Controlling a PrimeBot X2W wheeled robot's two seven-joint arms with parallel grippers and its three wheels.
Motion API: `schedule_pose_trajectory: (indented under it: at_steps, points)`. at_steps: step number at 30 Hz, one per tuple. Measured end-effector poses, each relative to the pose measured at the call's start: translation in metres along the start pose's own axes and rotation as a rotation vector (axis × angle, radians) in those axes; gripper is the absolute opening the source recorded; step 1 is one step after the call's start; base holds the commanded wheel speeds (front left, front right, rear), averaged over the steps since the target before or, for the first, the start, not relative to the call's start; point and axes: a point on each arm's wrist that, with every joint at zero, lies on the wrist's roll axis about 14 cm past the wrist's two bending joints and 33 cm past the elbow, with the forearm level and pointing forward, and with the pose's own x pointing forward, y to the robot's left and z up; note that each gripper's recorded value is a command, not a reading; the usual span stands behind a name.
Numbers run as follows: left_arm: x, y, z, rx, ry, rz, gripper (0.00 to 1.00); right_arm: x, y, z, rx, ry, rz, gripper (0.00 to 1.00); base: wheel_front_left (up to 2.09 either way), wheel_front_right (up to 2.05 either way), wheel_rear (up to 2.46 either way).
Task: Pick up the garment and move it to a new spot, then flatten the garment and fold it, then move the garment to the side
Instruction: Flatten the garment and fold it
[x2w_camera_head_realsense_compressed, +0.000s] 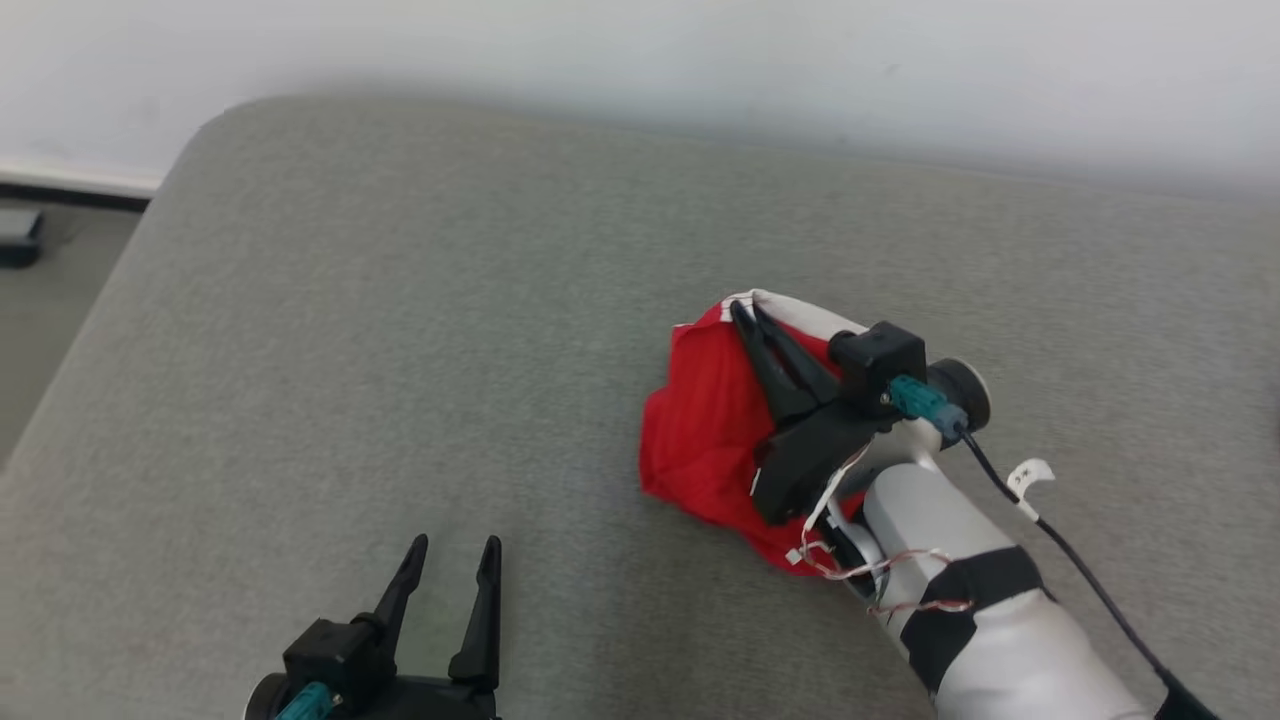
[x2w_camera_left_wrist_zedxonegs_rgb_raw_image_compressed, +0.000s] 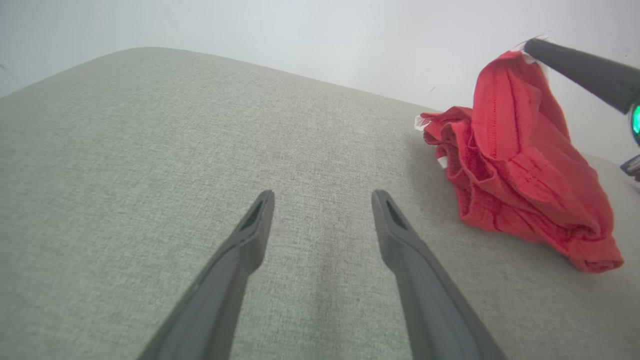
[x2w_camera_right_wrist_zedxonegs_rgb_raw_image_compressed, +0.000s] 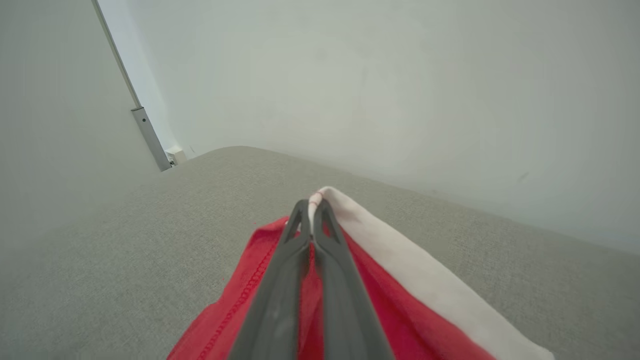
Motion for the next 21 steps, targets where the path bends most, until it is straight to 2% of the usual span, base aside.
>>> schedule_pose_trajectory:
  at_steps: [1, 2, 8, 13, 21]
  points:
    - [-0.002, 0.003, 0.0, -0.003, 0.001, 0.011, 1.0, 0.005, -0.001, -0.003, -0.007, 0.013, 0.002, 0.76, 0.0, 0.0, 0.0]
    - [-0.004, 0.007, -0.001, -0.004, 0.002, 0.022, 1.0, 0.01, -0.001, -0.004, -0.007, 0.019, 0.003, 0.98, 0.0, 0.0, 0.0]
    - [-0.012, 0.024, 0.0, -0.012, 0.003, 0.082, 1.0, 0.032, 0.001, -0.011, -0.022, 0.047, 0.016, 1.0, 0.0, 0.0, 0.0]
    - [-0.018, 0.039, -0.001, -0.009, 0.007, 0.134, 1.0, 0.046, 0.008, -0.001, -0.007, 0.003, 0.034, 1.0, 0.0, 0.0, 0.0]
    - [-0.015, 0.039, 0.002, 0.004, -0.003, 0.134, 1.0, 0.015, -0.024, -0.012, 0.011, 0.003, -0.08, 1.0, 0.0, 0.0, 0.0]
